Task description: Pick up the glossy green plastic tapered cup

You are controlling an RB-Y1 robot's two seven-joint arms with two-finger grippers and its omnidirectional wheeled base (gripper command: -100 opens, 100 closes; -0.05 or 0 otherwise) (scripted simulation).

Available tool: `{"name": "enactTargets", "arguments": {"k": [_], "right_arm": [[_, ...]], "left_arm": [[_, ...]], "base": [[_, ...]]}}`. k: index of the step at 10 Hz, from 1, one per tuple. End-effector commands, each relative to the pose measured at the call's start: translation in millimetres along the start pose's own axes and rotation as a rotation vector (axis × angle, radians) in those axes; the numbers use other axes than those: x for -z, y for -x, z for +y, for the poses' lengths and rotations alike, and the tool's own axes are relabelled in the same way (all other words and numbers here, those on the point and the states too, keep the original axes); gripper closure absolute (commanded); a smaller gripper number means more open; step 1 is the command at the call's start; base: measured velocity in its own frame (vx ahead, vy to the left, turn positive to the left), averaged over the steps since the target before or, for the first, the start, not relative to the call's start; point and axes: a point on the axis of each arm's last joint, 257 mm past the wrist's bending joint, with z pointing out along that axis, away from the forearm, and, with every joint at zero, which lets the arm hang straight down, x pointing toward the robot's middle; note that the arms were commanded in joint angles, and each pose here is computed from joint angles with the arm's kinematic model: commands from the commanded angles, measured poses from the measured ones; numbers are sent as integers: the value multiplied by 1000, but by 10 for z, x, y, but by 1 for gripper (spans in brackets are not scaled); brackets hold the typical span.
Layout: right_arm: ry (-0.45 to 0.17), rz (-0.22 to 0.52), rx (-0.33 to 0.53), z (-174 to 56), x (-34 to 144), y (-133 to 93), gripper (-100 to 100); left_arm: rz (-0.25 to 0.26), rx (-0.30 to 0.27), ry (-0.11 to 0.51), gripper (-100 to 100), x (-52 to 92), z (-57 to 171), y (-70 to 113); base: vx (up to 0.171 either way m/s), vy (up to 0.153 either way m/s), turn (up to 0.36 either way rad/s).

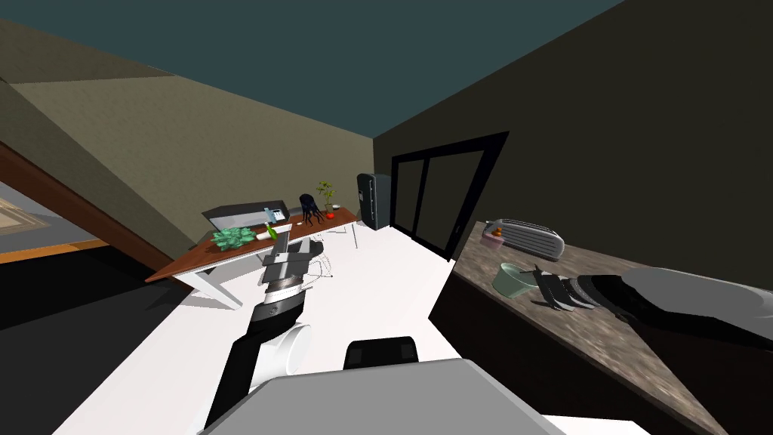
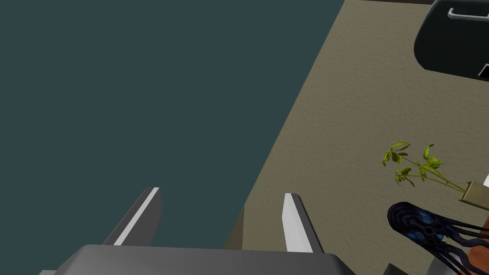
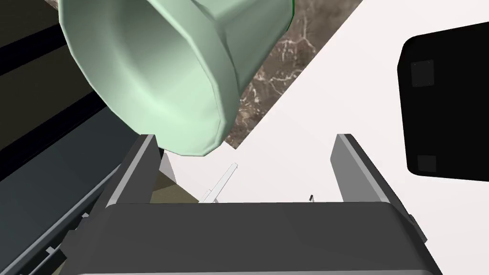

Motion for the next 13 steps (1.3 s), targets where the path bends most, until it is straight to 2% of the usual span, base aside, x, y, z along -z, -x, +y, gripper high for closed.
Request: {"name": "enactTargets", "arguments": {"k": [1, 4, 5, 8, 9, 10, 11, 12, 13], "right_arm": [[30, 62, 45, -18, 66, -182, -100], [112, 170, 111, 116, 183, -557, -100], [101, 160, 114, 60, 165, -505, -100], [143, 188, 115, 238, 195, -648, -100], [134, 183, 115, 183, 197, -623, -100], [135, 184, 115, 191, 197, -627, 0], [133, 185, 123, 226, 234, -721, -100], [130, 186, 114, 269, 270, -814, -100], [132, 185, 131, 269, 270, -814, -100]], "left_arm": [[0, 0, 0, 0, 0, 0, 0], [0, 0, 0, 0, 0, 0, 0], [0, 0, 0, 0, 0, 0, 0], [0, 0, 0, 0, 0, 0, 0], [0, 0, 0, 0, 0, 0, 0], [0, 0, 0, 0, 0, 0, 0], [0, 0, 0, 0, 0, 0, 0], [0, 0, 0, 0, 0, 0, 0], [0, 0, 0, 0, 0, 0, 1]], "base": [[56, 25, 72], [77, 25, 60], [55, 8, 29], [8, -7, 6], [0, 0, 0], [0, 0, 0], [58, 5, -34], [127, 37, -74], [103, 41, -36]]}}
